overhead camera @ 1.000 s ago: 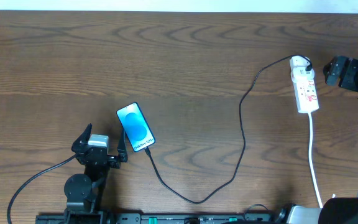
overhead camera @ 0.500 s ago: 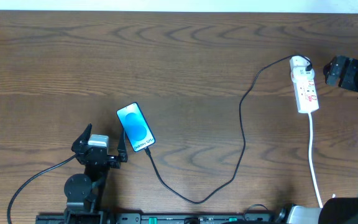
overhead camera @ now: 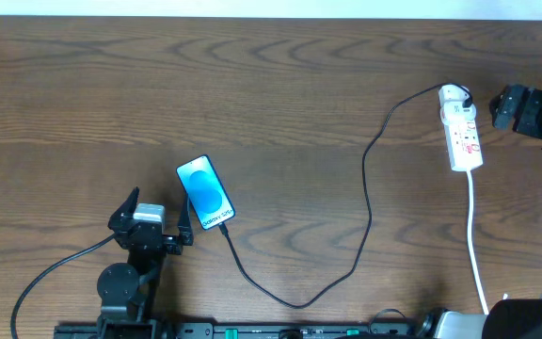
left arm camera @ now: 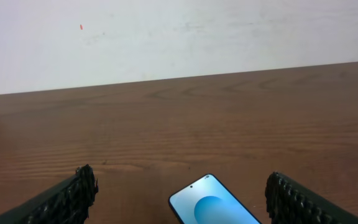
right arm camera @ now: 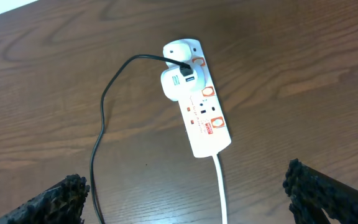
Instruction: Plug charger to phone and switch on socket
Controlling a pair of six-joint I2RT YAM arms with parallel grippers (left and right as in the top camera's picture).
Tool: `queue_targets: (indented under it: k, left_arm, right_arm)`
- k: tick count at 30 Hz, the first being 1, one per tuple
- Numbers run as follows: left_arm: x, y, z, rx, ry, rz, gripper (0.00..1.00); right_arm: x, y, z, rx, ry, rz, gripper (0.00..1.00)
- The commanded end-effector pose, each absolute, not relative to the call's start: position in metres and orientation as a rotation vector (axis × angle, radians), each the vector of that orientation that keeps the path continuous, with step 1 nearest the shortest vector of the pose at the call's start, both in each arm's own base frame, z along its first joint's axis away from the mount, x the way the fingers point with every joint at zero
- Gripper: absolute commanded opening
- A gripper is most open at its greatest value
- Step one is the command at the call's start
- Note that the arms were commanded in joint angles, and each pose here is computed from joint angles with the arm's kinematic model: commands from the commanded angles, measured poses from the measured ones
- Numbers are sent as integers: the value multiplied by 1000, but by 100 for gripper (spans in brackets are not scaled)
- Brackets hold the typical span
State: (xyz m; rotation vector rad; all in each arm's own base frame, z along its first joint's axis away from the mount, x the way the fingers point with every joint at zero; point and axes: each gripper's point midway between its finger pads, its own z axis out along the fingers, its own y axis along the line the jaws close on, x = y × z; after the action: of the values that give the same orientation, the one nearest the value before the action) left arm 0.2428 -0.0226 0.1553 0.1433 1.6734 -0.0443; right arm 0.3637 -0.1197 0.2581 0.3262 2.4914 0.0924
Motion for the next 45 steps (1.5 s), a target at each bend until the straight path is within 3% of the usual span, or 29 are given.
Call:
queue_targets:
  k: [1,33,45]
  left_arm:
    - [243,-24,139,142,1709,-59,89]
    - [243,-24,139,142,1709,-59,89]
    - [243,-24,139,142,1709,-60,89]
  right_arm:
    - [365,-120,266,330,2472,91,99]
    - [363,-125,265,343,2477,55,99]
    - [355,-115,286,293,2362,34,99]
